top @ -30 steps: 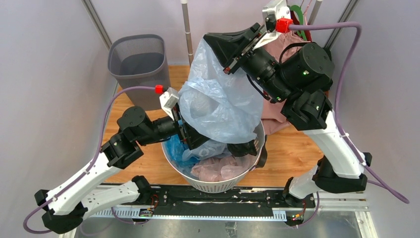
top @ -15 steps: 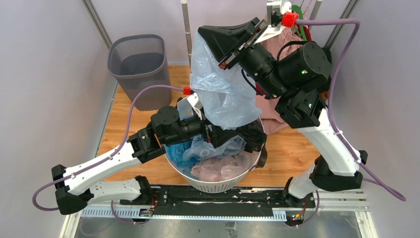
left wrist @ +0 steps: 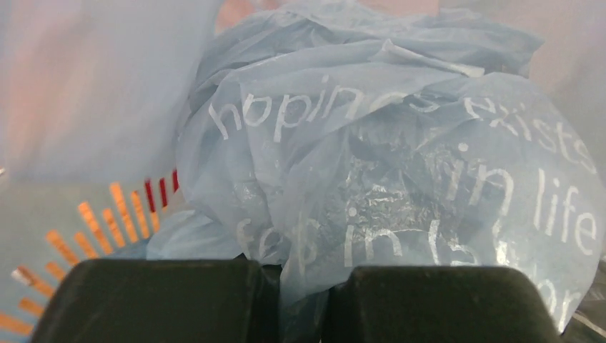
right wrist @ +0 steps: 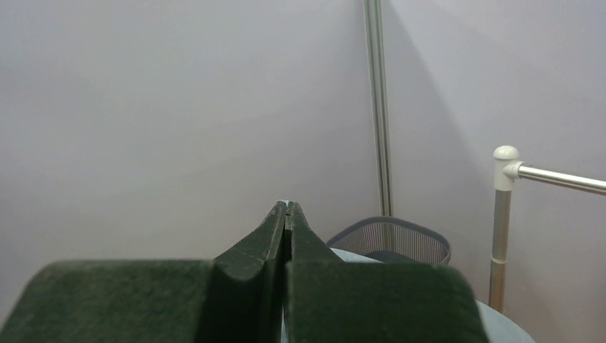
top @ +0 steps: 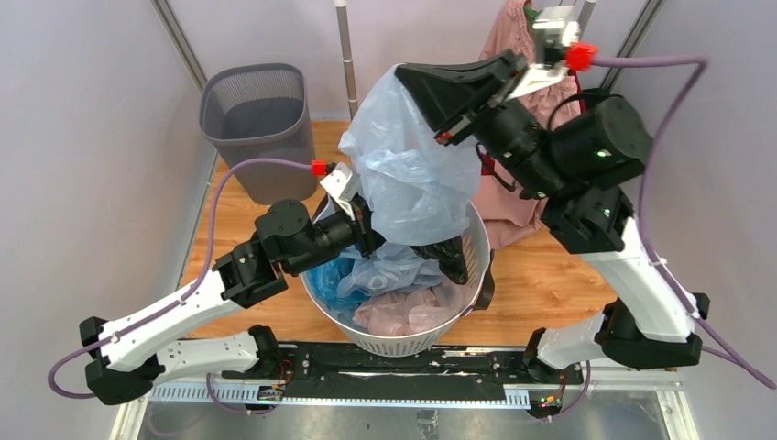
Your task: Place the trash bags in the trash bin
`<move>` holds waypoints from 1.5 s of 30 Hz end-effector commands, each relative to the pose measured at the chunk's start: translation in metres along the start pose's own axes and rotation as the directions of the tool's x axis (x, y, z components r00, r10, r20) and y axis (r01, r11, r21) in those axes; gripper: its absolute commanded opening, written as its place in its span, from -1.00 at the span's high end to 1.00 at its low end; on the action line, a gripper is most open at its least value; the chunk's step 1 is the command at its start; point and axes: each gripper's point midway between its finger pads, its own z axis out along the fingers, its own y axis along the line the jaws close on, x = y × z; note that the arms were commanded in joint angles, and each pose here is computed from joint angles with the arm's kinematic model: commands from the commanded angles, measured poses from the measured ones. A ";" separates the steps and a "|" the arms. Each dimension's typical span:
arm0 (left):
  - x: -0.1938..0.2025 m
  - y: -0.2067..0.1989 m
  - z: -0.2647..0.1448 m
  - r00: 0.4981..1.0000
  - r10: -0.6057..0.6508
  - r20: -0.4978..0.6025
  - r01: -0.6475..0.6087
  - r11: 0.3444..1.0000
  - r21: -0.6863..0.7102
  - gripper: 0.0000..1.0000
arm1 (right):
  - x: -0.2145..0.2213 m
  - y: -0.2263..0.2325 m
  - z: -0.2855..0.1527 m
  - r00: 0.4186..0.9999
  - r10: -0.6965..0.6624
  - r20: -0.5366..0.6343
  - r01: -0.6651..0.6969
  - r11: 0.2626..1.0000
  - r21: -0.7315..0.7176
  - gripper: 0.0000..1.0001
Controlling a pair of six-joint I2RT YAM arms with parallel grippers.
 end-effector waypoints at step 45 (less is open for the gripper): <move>-0.035 0.047 -0.113 0.978 0.089 -0.191 -0.142 0.948 -0.284 -1.00 | -0.092 0.001 -0.078 0.989 -0.091 0.115 0.091 0.996 0.005 1.00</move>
